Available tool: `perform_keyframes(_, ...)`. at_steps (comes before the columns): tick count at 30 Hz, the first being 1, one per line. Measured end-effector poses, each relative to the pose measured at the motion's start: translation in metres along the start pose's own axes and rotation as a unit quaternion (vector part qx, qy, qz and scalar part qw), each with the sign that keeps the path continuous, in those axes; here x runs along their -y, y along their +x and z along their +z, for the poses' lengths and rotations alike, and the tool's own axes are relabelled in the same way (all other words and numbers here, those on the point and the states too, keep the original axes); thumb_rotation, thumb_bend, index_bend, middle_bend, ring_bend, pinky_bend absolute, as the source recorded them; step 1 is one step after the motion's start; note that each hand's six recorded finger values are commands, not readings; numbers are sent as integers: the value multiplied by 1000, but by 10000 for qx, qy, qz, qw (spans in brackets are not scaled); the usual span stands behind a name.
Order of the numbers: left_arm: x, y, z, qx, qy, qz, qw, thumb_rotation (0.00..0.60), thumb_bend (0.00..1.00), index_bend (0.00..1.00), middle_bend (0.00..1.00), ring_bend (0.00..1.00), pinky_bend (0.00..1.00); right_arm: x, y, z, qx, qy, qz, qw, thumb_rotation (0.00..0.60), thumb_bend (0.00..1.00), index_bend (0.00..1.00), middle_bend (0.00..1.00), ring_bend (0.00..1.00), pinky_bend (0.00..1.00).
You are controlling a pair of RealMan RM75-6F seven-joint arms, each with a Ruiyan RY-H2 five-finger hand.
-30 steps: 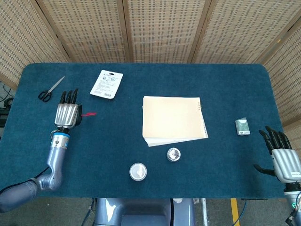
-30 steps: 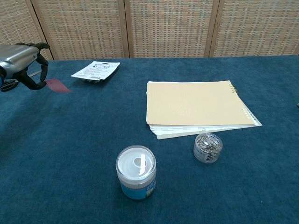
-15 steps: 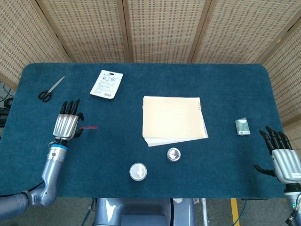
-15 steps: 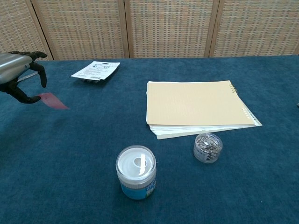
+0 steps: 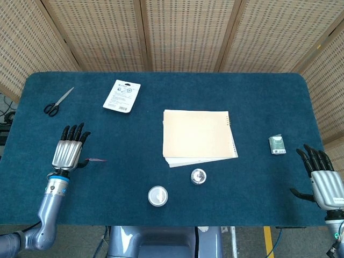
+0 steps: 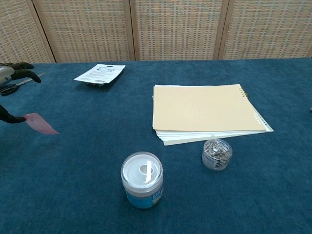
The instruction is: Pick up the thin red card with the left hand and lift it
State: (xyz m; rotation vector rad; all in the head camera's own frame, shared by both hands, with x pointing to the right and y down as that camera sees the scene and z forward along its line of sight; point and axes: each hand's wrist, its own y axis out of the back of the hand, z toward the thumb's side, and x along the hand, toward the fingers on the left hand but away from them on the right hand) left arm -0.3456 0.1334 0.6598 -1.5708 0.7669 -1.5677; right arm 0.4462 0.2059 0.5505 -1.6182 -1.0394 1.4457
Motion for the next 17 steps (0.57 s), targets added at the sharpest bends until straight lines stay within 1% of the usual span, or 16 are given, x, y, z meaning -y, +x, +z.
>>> perform_keyframes(4,-2,-18,-7,-75,-225,42,9997,600,210,159,0,0,0,-1,0,-1,8,-19,-23,10000,600,53,0,0,0,0)
perform_keyframes(8,-5,-35,-11,-45,-343,169,9993,600,209,159,0,0,0,-2,0,-2,21,-21,-29,10000,600,53,0,0,0,0)
perform_keyframes(12,-9,-53,-15,44,-320,302,9990,600,209,159,0,0,0,-1,0,-1,18,3,-16,10000,600,53,0,0,0,0)
perform_keyframes(17,-12,-69,-22,57,-276,363,9989,600,209,158,0,0,0,0,0,1,11,32,-12,10000,600,53,0,0,0,0)
